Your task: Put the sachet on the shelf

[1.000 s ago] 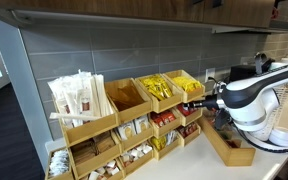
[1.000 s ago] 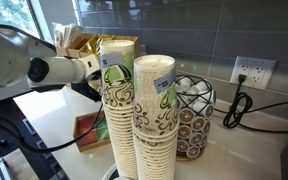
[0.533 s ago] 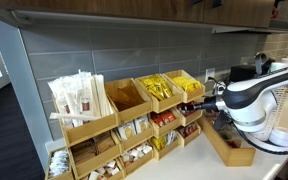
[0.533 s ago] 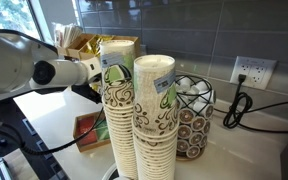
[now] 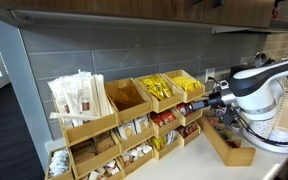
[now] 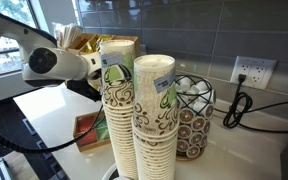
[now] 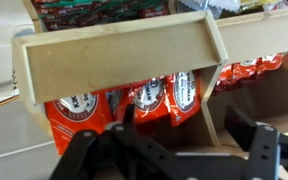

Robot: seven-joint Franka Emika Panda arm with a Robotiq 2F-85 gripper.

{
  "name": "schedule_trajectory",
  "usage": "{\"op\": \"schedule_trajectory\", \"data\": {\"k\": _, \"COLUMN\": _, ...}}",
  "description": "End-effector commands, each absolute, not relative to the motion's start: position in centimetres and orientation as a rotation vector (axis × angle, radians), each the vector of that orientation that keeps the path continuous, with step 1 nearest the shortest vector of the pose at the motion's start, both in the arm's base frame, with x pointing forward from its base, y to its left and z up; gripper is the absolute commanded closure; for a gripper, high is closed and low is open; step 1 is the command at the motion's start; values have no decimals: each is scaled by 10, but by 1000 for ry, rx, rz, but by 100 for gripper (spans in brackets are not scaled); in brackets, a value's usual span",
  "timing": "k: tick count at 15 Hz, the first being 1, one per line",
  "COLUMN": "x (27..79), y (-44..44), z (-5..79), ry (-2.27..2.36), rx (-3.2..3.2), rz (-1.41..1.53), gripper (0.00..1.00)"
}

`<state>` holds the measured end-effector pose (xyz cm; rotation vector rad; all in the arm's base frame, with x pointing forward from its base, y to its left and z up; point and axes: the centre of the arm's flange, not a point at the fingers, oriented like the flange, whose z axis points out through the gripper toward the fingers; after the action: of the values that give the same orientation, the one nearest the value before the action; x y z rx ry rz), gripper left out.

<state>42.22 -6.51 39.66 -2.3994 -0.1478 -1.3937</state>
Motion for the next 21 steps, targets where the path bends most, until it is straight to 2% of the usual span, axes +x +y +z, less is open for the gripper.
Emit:
{"op": "schedule_trajectory", "data": {"k": 1, "x": 398, "y": -82, "z": 427, "ry": -199, "rx": -2515, "rz": -1332, "gripper": 0}}
{"op": "schedule_trajectory", "data": {"k": 5, "x": 388, "y": -87, "z": 448, "ry": -290, "rx": -2584, "rz": -1280, "gripper": 0}}
{"op": "schedule_trajectory", "data": {"k": 16, "x": 356, "y": -92, "z": 488, "ry": -454, "rx": -2681, "rz": -916, "gripper": 0}}
{"op": "schedule_trajectory", "data": {"k": 20, "x": 347, "y": -88, "z": 502, "ry": -424, "rx": -2685, "rz": -900, "gripper": 0}}
{"op": "schedule_trajectory", "data": {"k": 21, "x": 358, "y": -90, "z": 493, "ry": -443, "rx": -2669, "rz": -920, "gripper": 0}}
